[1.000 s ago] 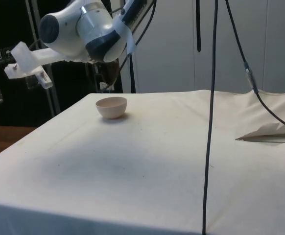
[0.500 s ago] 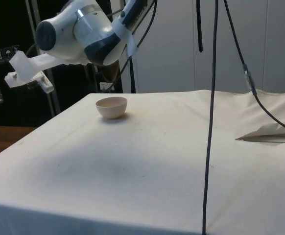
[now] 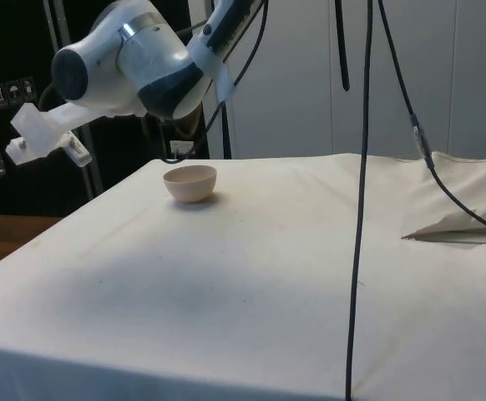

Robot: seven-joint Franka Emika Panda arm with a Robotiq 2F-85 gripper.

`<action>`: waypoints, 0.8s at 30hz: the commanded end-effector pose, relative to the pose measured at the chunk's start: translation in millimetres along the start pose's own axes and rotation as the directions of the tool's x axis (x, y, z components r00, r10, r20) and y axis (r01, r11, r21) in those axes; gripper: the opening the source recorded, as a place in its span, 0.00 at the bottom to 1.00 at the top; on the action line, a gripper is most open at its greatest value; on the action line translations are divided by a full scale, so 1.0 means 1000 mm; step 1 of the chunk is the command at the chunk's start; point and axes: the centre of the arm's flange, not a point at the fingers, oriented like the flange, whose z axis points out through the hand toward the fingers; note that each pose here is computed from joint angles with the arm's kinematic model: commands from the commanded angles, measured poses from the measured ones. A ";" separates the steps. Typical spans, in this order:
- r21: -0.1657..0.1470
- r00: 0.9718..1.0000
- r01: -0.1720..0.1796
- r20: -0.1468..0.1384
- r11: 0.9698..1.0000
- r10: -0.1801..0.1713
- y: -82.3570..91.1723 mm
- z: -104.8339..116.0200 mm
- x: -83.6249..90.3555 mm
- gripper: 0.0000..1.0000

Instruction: Pour the coffee beans from the cup into the bowl.

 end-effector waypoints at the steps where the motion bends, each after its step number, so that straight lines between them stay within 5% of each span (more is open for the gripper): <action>1: -0.015 1.000 -0.001 0.004 1.000 0.001 -0.001 -0.001 0.001 0.02; 12: -0.063 1.000 -0.009 -0.002 0.998 0.009 -0.005 -0.009 0.003 0.02; 24: -0.121 1.000 -0.015 -0.004 0.992 0.014 -0.014 -0.028 0.002 0.02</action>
